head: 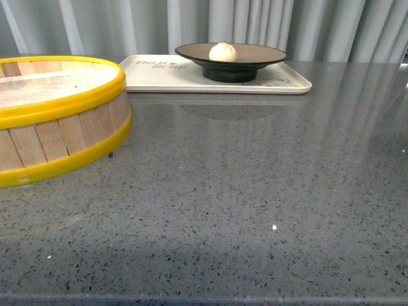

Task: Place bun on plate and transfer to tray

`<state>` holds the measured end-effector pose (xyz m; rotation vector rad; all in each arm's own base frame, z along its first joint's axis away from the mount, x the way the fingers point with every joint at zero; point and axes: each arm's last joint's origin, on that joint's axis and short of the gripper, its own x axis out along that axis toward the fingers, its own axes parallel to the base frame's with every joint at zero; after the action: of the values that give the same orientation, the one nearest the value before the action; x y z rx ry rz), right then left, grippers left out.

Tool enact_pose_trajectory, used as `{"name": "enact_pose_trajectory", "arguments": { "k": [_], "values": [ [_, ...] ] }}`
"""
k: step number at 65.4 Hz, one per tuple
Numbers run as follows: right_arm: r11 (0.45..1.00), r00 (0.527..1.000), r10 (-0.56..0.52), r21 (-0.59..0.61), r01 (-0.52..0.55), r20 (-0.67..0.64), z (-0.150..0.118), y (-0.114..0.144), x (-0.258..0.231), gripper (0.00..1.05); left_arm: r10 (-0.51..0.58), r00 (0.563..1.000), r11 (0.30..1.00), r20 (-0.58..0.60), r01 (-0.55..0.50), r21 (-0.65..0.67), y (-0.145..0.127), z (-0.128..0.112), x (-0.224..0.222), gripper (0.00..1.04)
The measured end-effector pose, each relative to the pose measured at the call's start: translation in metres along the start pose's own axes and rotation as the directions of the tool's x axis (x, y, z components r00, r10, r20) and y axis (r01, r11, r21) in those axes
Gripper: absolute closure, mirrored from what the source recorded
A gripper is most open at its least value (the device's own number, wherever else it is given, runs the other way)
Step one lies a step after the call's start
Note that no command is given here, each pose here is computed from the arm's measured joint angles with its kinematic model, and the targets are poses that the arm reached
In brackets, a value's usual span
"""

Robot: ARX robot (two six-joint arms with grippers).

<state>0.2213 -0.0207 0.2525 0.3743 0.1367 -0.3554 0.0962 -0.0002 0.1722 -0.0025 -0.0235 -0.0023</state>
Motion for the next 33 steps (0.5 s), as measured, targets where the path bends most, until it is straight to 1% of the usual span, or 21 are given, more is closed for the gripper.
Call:
{"name": "enact_pose_trajectory", "arguments": {
  "k": [2,4,5,6,8,10,11,16,22,24,30,33],
  "values": [
    [0.999,1.000,-0.006,-0.036,0.007,0.018,-0.003,-0.005,-0.004,0.09,0.000,1.000,1.000,0.000,0.000,0.000,0.000,0.000,0.000,0.07],
    [0.995,0.997,0.059,-0.082,-0.055,0.044,-0.005,-0.011,-0.008,0.13,0.000,1.000,1.000,0.000,0.000,0.000,0.000,0.000,0.000,0.07],
    [0.987,0.991,0.121,-0.117,-0.113,0.062,-0.007,-0.015,-0.011,0.16,0.000,1.000,1.000,0.000,0.000,0.000,0.000,0.000,0.000,0.07],
    [0.981,0.986,0.150,-0.137,-0.139,0.070,-0.008,-0.017,-0.013,0.18,0.000,1.000,1.000,0.000,0.000,0.000,0.000,0.000,0.000,0.07],
    [0.943,0.958,0.271,-0.224,-0.245,0.096,-0.016,-0.026,-0.021,0.27,0.000,1.000,1.000,0.000,0.000,0.000,0.000,0.000,0.000,0.07],
    [0.914,0.938,0.333,-0.279,-0.295,0.097,-0.025,-0.032,-0.028,0.34,0.000,1.000,1.000,0.000,0.000,0.000,0.000,0.000,0.000,0.07],
    [0.895,0.928,0.362,-0.311,-0.319,0.089,-0.032,-0.036,-0.032,0.40,0.000,1.000,1.000,0.000,0.000,0.000,0.000,0.000,0.000,0.07],
    [0.882,0.928,0.366,-0.343,-0.323,0.068,-0.054,-0.047,-0.041,0.54,0.000,1.000,1.000,0.000,0.000,0.000,0.000,0.000,0.000,0.07],
    [0.878,0.932,0.358,-0.360,-0.314,0.060,-0.073,-0.055,-0.049,0.70,0.000,1.000,1.000,0.000,0.000,0.000,0.000,0.000,0.000,0.07],
    [0.879,0.932,0.356,-0.362,-0.310,0.065,-0.077,-0.056,-0.050,0.73,0.000,1.000,1.000,0.000,0.000,0.000,0.000,0.000,0.000,0.07],
    [0.881,0.939,0.340,-0.365,-0.299,0.050,-0.090,-0.058,-0.057,0.89,0.000,1.000,1.000,0.000,0.000,0.000,0.000,0.000,0.000,0.07],
    [0.879,0.938,0.343,-0.367,-0.304,0.044,-0.092,-0.057,-0.060,0.97,0.000,1.000,1.000,0.000,0.000,0.000,0.000,0.000,0.000,0.07]
  ]
}}
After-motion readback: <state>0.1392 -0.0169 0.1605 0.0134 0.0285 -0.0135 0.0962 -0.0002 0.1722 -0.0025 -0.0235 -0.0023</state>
